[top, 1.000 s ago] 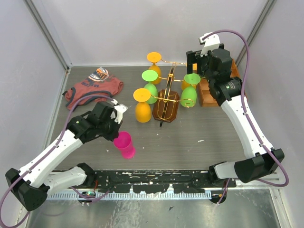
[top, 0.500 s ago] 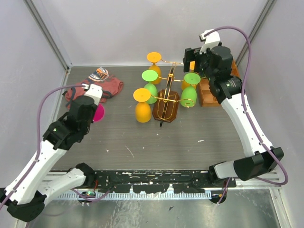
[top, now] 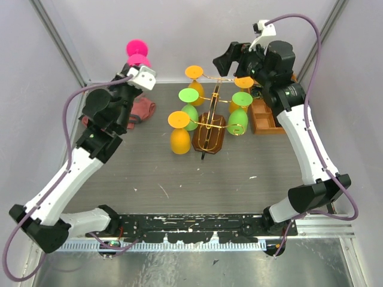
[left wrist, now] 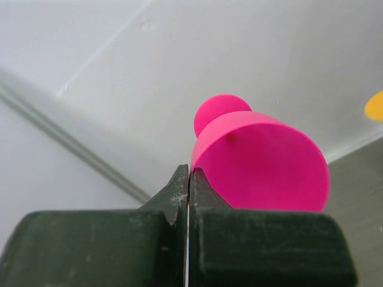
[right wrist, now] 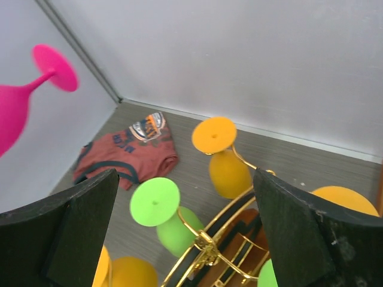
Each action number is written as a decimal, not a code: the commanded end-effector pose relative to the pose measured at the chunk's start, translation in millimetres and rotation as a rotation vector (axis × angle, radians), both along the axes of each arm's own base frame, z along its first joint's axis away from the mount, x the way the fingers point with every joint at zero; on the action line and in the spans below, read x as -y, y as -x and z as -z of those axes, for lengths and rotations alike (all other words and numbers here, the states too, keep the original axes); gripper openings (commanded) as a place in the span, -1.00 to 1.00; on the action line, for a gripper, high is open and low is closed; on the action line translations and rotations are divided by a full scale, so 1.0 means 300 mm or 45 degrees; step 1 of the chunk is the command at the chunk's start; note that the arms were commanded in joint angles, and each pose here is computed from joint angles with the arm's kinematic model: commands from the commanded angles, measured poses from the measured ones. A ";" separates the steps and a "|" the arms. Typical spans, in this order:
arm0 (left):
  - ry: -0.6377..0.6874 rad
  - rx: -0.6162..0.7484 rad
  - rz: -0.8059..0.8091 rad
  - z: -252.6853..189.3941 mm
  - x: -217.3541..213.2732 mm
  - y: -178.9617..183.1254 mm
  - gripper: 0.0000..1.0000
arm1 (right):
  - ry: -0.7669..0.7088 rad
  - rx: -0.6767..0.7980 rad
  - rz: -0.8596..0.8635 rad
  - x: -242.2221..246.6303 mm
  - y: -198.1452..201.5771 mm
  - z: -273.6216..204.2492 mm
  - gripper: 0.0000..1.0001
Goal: Place the wine glass upside down on the wine glass rack
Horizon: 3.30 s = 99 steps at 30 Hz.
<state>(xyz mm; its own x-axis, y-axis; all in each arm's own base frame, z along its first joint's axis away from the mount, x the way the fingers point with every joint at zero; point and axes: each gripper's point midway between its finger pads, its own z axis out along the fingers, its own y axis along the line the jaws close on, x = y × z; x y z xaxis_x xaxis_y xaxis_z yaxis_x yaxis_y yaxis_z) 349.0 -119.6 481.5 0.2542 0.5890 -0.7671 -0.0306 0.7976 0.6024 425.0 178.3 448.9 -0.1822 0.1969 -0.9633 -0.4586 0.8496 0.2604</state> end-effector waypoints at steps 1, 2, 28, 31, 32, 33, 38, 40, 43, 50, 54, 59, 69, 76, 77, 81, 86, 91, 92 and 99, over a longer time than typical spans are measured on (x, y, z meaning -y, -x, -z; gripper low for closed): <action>-0.029 0.457 0.235 -0.255 0.122 0.039 -1.00 | -0.164 0.130 -0.141 -0.048 0.090 -0.199 0.99; -0.017 0.526 0.272 -0.275 0.140 0.049 -1.00 | -0.181 0.130 -0.160 -0.054 0.098 -0.207 0.99; 0.243 0.648 0.829 -0.192 0.298 0.217 -1.00 | -0.484 0.441 -0.405 -0.134 0.105 -0.393 0.98; 0.256 0.602 0.868 -0.187 0.309 0.225 -1.00 | -0.427 0.481 -0.398 -0.133 0.094 -0.375 0.95; 0.260 0.588 0.879 -0.184 0.312 0.226 -1.00 | -0.405 0.500 -0.399 -0.135 0.092 -0.369 0.94; 0.265 0.574 0.891 -0.182 0.317 0.228 -1.00 | -0.385 0.518 -0.400 -0.135 0.088 -0.362 0.93; 0.266 0.482 0.927 -0.156 0.340 0.218 -1.00 | -0.314 0.608 -0.424 -0.143 0.089 -0.333 0.86; 0.278 0.469 0.924 -0.153 0.341 0.211 -1.00 | -0.296 0.630 -0.451 -0.151 0.097 -0.325 0.82; 0.292 0.462 0.926 -0.155 0.343 0.207 -1.00 | -0.273 0.640 -0.483 -0.165 0.104 -0.309 0.71; 0.324 0.448 0.971 -0.169 0.355 0.220 -1.00 | -0.243 0.634 -0.521 -0.181 0.099 -0.281 0.13; 0.337 0.427 0.997 -0.163 0.366 0.221 -1.00 | -0.239 0.621 -0.533 -0.189 0.092 -0.265 -0.12; 0.355 0.410 1.035 -0.162 0.382 0.226 -1.00 | -0.236 0.601 -0.539 -0.195 0.082 -0.246 -0.21; 0.367 0.407 1.044 -0.172 0.390 0.219 -0.98 | -0.189 0.558 -0.528 -0.198 0.059 -0.195 -0.38; 0.352 0.384 1.032 -0.157 0.392 0.209 -0.45 | -0.120 0.558 -0.468 -0.179 0.041 -0.175 -0.98; 0.345 0.376 1.031 -0.150 0.393 0.209 -0.37 | -0.108 0.561 -0.454 -0.175 0.037 -0.174 -0.99; 0.320 0.290 1.029 -0.100 0.395 0.208 -0.12 | -0.049 0.571 -0.377 -0.148 0.014 -0.168 -0.99; 0.325 0.067 1.023 0.012 0.382 0.230 0.08 | 0.082 0.625 -0.167 -0.066 -0.042 -0.197 -0.99; 0.436 -0.084 1.000 -0.034 0.350 0.260 0.14 | 0.214 0.713 -0.123 -0.040 -0.043 -0.236 -0.99; 0.451 -0.096 0.985 -0.077 0.342 0.261 0.13 | 0.238 0.742 -0.132 -0.044 -0.038 -0.245 -0.99; 0.481 -0.374 0.920 -0.196 0.415 0.151 -0.08 | 0.459 1.030 -0.218 -0.126 0.053 -0.293 -0.99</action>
<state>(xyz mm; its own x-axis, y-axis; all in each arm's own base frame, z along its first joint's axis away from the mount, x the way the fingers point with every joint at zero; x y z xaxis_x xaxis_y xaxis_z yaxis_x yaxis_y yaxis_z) 287.5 -230.0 571.1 0.4349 -0.0172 -0.9003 0.6148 0.7362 0.2829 449.3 208.6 477.9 0.3227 -0.0427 -0.9455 -0.6009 0.7626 -0.2395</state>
